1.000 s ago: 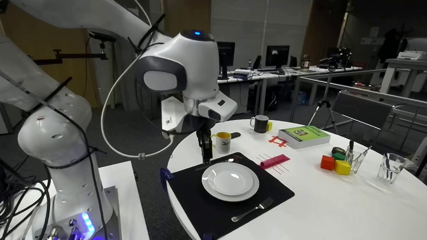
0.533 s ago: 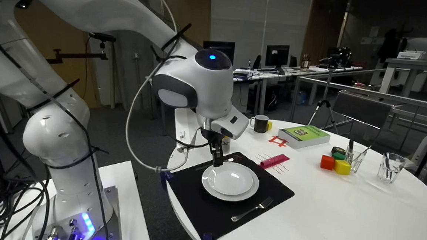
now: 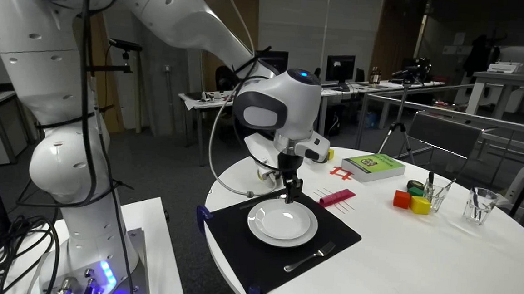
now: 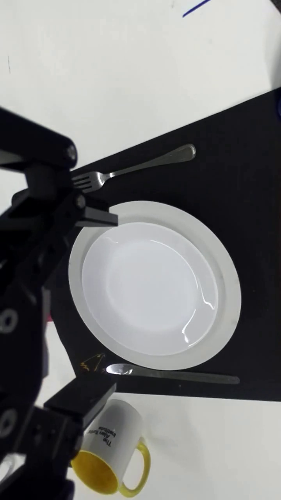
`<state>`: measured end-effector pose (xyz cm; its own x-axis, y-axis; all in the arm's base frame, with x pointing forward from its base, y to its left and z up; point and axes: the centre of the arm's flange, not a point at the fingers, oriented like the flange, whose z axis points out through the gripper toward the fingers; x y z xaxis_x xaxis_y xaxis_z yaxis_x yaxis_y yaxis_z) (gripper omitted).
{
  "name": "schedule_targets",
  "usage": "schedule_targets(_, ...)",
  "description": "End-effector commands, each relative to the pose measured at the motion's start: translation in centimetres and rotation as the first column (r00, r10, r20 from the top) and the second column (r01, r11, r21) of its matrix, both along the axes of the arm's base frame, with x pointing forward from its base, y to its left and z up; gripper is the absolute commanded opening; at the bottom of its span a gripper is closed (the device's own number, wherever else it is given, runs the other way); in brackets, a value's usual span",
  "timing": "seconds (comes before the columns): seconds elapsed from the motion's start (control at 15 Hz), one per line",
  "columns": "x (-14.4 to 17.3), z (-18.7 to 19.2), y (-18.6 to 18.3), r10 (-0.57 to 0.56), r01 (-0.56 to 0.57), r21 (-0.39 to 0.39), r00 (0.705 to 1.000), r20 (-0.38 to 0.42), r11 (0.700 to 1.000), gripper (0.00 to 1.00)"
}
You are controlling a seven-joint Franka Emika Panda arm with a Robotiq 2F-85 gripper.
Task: Move the smaller plate to the right
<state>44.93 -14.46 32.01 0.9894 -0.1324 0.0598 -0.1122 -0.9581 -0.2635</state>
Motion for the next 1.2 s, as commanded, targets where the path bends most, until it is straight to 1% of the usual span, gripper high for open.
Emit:
schedule_targets(0.0,3.4,-2.7,0.0,0.068,-0.068,-0.041,0.997,-0.023,0.997,1.00)
schedule_targets(0.2,4.5,-5.2,0.6,0.063,-0.065,-0.054,0.997,-0.034,0.996,1.00)
schedule_targets(0.47,5.2,-7.8,0.6,0.037,-0.042,-0.081,0.997,-0.061,0.996,1.00)
schedule_targets(0.53,5.1,-8.1,0.6,0.035,-0.041,-0.075,0.997,-0.073,0.996,1.00)
schedule_targets(0.6,4.2,-7.7,1.2,0.041,-0.046,-0.060,0.996,-0.076,0.997,1.00)
schedule_targets(0.87,4.4,-8.5,1.0,0.039,-0.045,-0.059,0.995,-0.088,0.997,1.00)
schedule_targets(1.0,3.6,-8.1,0.9,0.067,-0.067,-0.003,0.997,-0.040,0.998,1.00)
schedule_targets(1.07,3.5,-8.4,0.8,0.072,-0.071,0.020,0.997,-0.027,0.997,1.00)
schedule_targets(1.13,3.6,-8.8,0.5,0.075,-0.074,0.060,0.997,-0.010,0.995,1.00)
